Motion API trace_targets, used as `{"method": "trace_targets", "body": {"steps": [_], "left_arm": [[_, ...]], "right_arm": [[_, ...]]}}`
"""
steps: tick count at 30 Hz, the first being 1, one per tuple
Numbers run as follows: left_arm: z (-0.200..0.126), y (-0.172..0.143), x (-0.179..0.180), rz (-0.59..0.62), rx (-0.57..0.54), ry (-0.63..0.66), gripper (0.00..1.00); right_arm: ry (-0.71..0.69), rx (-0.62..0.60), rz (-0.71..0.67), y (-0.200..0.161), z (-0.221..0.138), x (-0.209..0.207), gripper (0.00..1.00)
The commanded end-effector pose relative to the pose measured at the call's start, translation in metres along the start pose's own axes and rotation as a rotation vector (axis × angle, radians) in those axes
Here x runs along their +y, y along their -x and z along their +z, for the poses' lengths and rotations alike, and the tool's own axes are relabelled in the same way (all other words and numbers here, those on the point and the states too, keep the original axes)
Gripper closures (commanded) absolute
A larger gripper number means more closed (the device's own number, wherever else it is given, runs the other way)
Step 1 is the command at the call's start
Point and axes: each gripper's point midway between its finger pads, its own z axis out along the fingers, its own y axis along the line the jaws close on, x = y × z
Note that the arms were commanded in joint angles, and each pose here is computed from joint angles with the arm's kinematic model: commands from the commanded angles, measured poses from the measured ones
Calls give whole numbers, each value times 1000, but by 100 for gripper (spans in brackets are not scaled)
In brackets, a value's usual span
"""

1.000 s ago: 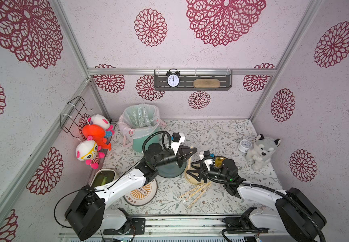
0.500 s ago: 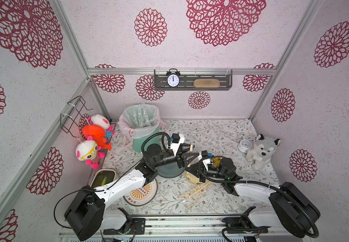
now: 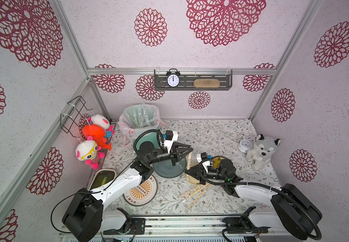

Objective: Remove the packaging of disposable chopsticks
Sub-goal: Pick up the disposable chopsticks from the center of the board, then remove the packet bag from the disposable chopsticks.

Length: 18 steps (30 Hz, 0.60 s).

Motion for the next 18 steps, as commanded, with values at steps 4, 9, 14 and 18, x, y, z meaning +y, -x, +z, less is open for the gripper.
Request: {"method": "trace_targets", "body": {"steps": [4,9,14,18], "left_arm": [[6,-4,-8,-16,21,-66,88],[5,-10,-4,-30,28,-46,82],[1,-10,-7,-28,23,-44,90],[0,-17,-5,-47,24,-36,87]], "right_arm": [[21,-27,-83,12,-4,12,100],[18,-11,-80,10,-2,11,100],[21,-26,-92,13,-3,15,100],[11,-46,-108,19,-5,16,100]]}}
